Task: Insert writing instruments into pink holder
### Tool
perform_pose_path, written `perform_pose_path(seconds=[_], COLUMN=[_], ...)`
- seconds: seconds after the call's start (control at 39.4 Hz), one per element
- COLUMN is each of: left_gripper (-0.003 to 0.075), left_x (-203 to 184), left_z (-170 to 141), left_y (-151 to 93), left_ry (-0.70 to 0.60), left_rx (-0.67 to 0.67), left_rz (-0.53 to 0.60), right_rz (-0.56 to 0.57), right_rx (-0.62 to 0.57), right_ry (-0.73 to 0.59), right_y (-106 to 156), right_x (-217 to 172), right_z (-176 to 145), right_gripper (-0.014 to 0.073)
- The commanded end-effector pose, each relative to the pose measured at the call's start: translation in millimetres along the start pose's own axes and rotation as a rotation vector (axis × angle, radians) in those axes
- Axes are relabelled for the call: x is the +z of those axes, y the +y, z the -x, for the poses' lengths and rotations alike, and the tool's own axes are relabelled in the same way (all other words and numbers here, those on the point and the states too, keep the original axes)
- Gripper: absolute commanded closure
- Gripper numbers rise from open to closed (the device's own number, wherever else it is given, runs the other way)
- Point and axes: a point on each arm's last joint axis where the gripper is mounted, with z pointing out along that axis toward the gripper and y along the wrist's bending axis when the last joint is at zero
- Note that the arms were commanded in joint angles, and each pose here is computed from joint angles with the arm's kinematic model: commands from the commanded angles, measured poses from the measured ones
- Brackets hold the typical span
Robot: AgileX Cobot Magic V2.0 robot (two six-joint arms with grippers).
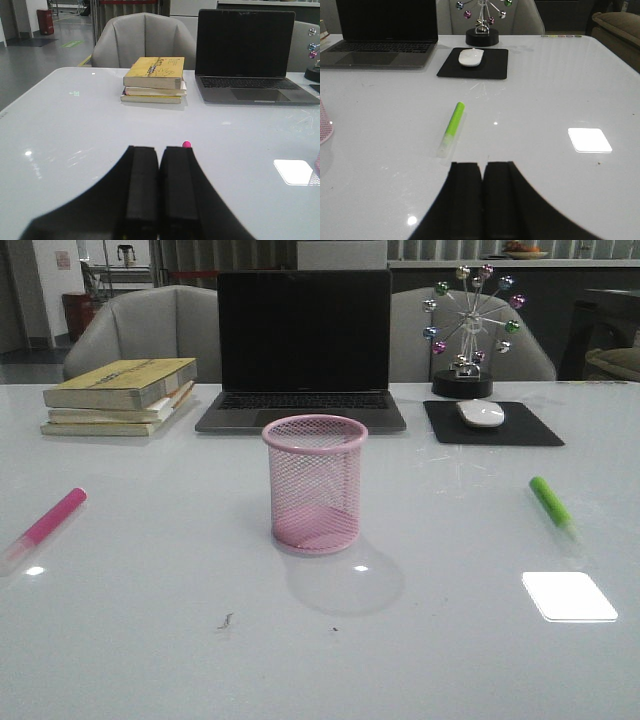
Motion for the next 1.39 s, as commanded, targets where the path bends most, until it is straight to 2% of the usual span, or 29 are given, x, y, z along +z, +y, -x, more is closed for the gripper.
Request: perform_pose_path(seconds=[0.0,0.63,0.91,0.99,1.19,1.37], left_gripper=[0.0629,0.0629,0.0629,0.0629,0.0629,0.0629], left_x=[-2.1,-2.2,-3.6,-5.0,-15.5,-25.7], left_z=[8.0,8.5,16.9,22.6,48.5,74.1], left_y=[0.5,0.6,1.2,1.8,4.5,2.8], left_ry=[-0.110,-0.116,-0.205,-0.270,-0.538,-0.633], left_rx=[-0.020,-0.020,-0.020,-0.031,-0.057,-0.042], left_rz=[0.003,0.004,0.010,0.015,0.037,0.031], right_rz=[-0.009,-0.009,-0.011,-0.015,-0.031,-0.039], right_rx=[-0.004,-0.004,-0.004,-0.004,0.016,0.059], right_ry=[-0.092,-0.093,-0.124,-0.164,-0.356,-0.577], right_y=[-0.7,-0.7,-1.0,-1.3,-2.9,-4.8], right_x=[-1.2,-1.2,-1.5,-2.0,-6.5,-15.6], right_z=[7.7,7.8,10.6,14.1,31.0,49.0], right_gripper=[0.0539,0.0539,0.0539,0.0539,0.0539,0.0539])
